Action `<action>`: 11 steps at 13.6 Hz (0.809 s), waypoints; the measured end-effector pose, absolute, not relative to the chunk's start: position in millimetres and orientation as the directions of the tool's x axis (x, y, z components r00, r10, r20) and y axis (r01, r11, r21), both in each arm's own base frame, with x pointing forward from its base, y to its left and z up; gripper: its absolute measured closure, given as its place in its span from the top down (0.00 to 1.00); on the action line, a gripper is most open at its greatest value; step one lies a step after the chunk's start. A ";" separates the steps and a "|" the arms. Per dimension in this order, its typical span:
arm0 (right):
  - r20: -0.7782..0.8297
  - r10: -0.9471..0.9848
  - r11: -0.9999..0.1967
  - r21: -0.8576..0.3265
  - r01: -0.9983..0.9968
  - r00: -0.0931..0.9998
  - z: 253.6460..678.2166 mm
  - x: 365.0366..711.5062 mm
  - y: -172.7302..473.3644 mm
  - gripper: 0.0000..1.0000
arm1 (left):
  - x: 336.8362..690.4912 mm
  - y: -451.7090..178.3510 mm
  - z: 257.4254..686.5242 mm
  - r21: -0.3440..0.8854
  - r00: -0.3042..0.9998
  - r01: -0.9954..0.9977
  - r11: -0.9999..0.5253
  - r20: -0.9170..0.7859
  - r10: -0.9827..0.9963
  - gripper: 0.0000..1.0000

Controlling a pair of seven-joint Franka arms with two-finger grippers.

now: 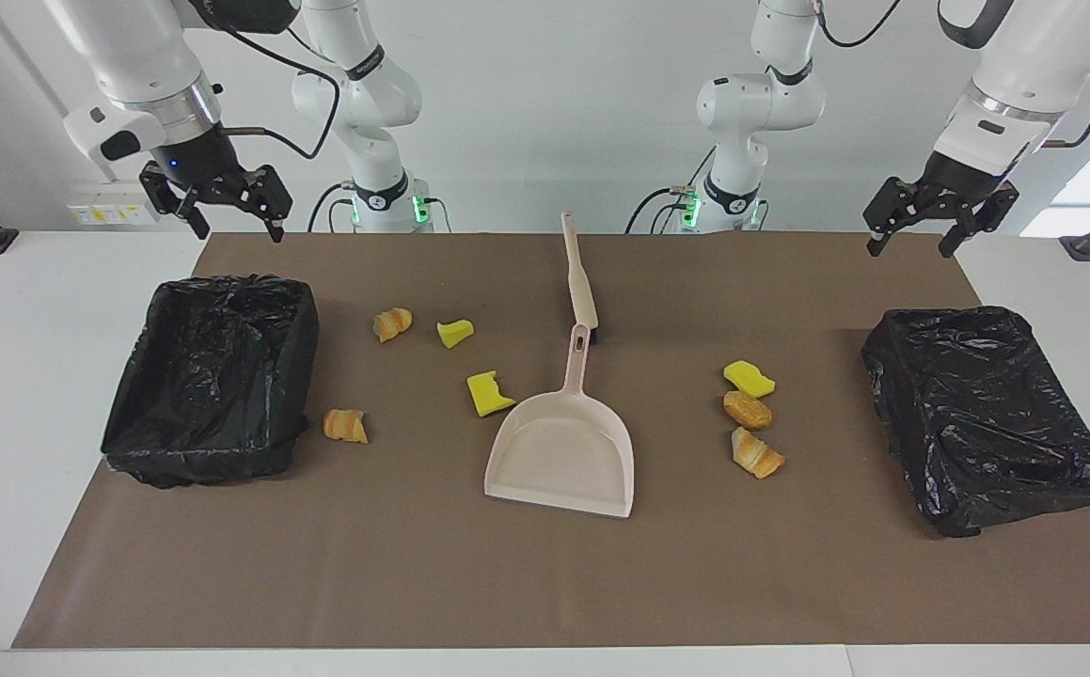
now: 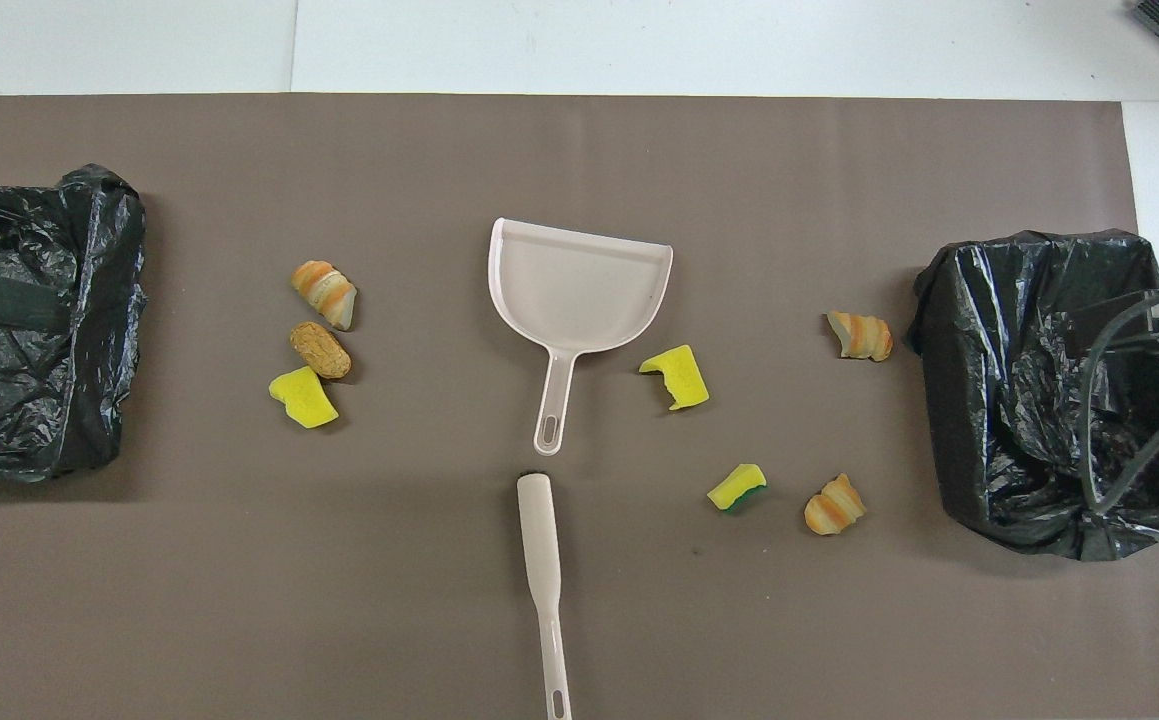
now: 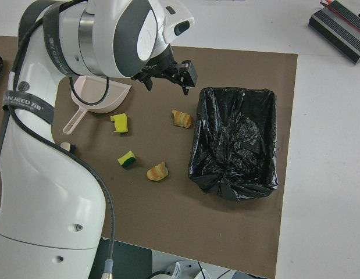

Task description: Sweep and dump trash in bin

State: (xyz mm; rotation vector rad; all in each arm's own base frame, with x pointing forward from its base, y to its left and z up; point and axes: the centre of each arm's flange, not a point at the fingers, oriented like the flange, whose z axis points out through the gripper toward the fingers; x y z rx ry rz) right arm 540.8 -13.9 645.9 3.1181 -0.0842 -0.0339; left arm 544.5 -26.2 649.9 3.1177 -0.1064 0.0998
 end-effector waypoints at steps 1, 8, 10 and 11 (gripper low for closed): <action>-0.026 -0.054 -0.998 0.023 -0.054 0.998 645.6 540.3 -14.0 1.00 | 544.5 -26.2 649.9 0.018 0.996 -0.069 -0.997 0.065 -0.067 1.00; -0.053 -0.058 -0.998 0.024 -0.057 0.997 646.0 534.8 -15.5 1.00 | 544.5 -26.2 649.9 0.018 0.996 -0.069 -0.997 0.065 -0.067 1.00; -0.053 -0.059 -0.998 0.024 -0.058 0.997 646.0 534.7 -15.8 1.00 | 544.5 -26.2 649.9 0.018 0.996 -0.069 -0.997 0.065 -0.067 1.00; -0.053 -0.060 -0.998 0.024 -0.059 0.997 646.0 534.7 -16.5 1.00 | 544.5 -26.2 649.9 0.018 0.996 -0.069 -0.997 0.065 -0.067 1.00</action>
